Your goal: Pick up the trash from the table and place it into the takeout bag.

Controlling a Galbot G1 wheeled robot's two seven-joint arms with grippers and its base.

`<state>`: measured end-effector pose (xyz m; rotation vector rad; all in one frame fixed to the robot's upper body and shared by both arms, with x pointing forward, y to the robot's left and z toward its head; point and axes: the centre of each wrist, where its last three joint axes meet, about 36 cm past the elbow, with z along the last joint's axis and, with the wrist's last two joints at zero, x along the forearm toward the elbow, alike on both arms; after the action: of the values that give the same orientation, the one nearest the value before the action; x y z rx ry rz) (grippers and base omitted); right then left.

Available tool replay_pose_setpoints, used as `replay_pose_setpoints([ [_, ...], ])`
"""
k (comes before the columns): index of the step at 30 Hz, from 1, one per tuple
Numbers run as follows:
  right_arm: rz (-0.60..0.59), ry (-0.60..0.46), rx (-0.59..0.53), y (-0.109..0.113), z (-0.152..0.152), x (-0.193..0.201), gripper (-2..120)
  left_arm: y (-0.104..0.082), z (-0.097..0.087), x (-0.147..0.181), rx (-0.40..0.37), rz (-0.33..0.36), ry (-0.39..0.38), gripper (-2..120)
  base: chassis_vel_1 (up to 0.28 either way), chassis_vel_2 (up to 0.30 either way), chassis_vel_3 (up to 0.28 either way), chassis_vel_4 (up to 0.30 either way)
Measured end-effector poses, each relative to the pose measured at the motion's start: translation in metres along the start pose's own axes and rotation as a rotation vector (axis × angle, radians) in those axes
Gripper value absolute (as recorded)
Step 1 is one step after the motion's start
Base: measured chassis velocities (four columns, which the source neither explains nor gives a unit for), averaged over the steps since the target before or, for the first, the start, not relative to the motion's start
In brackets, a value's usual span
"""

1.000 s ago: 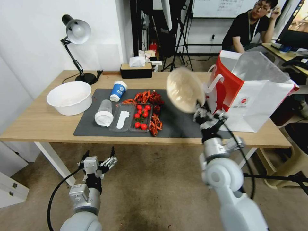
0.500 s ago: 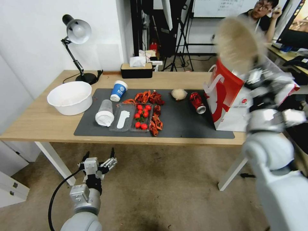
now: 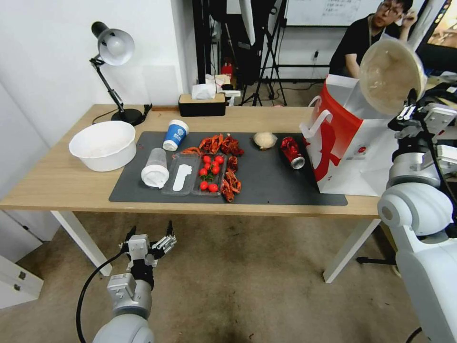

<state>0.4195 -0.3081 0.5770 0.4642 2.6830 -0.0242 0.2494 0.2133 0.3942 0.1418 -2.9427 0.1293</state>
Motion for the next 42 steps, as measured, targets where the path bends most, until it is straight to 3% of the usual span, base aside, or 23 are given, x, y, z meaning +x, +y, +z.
replay_pose_setpoints([
  [7, 0.019, 0.043, 0.001, -0.008, 0.011, -0.01, 34, -0.001, 0.003, -0.001, 0.002, -0.002, 0.007, 100, 0.0, 0.0, 0.0, 0.0],
  [10, -0.022, 0.08, -0.026, -0.007, 0.014, -0.011, 48, 0.002, 0.001, -0.001, -0.004, -0.009, 0.001, 100, 0.0, 0.0, 0.0, 0.0],
  [24, -0.032, 0.079, -0.039, -0.009, 0.01, -0.006, 97, 0.002, -0.007, 0.003, -0.002, -0.012, -0.021, 100, 0.0, 0.0, 0.0, 0.0],
  [42, -0.134, 0.049, -0.127, -0.001, -0.009, 0.018, 100, 0.0, -0.007, 0.004, 0.004, -0.011, -0.024, 100, 0.0, 0.0, 0.0, 0.0],
])
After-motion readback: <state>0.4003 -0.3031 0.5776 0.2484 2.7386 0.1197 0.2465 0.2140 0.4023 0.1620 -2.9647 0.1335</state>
